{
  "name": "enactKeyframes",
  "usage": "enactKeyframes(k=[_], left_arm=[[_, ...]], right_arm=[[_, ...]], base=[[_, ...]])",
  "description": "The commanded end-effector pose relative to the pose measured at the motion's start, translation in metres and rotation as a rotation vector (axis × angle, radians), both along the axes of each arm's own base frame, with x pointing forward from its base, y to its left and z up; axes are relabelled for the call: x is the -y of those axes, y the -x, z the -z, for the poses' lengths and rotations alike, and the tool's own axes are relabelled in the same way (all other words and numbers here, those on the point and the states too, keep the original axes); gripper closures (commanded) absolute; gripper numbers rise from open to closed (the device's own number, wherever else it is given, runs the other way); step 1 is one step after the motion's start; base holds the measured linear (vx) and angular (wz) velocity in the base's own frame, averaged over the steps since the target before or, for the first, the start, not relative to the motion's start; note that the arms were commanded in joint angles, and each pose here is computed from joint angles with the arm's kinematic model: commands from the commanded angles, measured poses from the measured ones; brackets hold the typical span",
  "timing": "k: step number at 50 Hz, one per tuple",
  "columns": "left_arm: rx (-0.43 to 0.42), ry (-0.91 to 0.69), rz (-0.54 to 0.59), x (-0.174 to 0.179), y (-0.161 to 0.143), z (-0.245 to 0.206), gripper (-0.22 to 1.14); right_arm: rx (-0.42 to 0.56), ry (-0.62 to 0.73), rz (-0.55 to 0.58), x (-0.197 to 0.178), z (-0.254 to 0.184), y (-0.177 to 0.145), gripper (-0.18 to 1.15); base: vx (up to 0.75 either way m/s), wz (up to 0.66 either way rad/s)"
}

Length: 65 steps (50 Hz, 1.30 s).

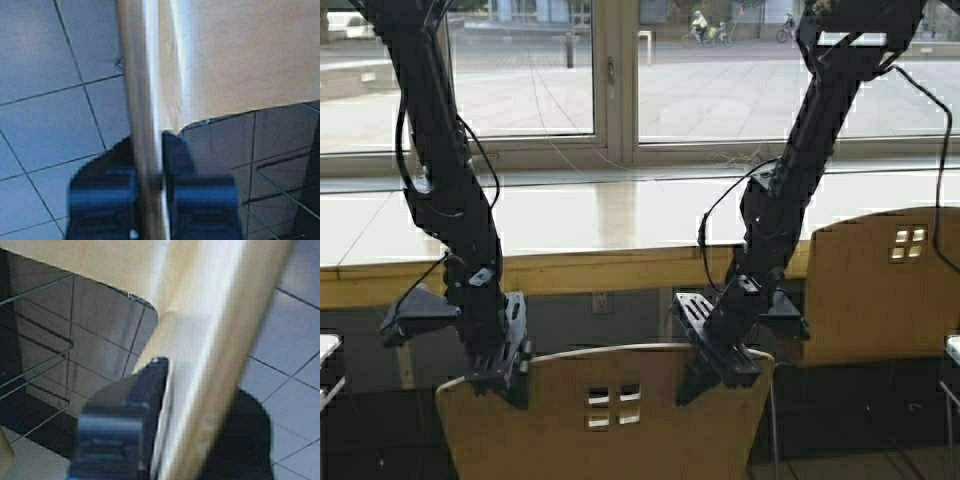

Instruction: Push the chairs under the table

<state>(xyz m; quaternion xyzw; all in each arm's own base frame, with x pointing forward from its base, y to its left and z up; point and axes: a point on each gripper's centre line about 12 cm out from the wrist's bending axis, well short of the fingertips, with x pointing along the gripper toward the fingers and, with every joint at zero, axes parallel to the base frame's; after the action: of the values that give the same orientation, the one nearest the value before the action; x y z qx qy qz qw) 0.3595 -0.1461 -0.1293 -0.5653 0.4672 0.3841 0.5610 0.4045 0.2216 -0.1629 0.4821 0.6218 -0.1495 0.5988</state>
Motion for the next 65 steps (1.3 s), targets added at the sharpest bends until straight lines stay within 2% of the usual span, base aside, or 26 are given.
enactKeyframes(k=[1, 12, 36, 43, 65], left_arm=[[0.036, -0.015, 0.028, -0.002, -0.013, -0.002, 0.89], [0.058, -0.005, 0.02, -0.002, -0.026, -0.002, 0.89], [0.036, -0.01, 0.008, -0.01, -0.022, 0.007, 0.89], [0.05, 0.0, 0.022, -0.007, -0.025, -0.002, 0.89], [0.061, -0.004, 0.02, -0.011, -0.028, -0.007, 0.89]], right_arm=[[0.053, 0.005, -0.062, -0.008, -0.001, -0.009, 0.92], [0.069, -0.001, -0.062, -0.011, -0.003, -0.015, 0.92], [0.04, 0.0, -0.081, -0.012, 0.007, -0.005, 0.92], [0.034, -0.002, -0.09, -0.012, 0.011, -0.004, 0.92], [0.054, -0.032, -0.127, -0.023, -0.003, -0.01, 0.92]], base=[[0.17, 0.01], [0.19, -0.02], [0.2, 0.0], [0.2, 0.04], [0.16, 0.0]])
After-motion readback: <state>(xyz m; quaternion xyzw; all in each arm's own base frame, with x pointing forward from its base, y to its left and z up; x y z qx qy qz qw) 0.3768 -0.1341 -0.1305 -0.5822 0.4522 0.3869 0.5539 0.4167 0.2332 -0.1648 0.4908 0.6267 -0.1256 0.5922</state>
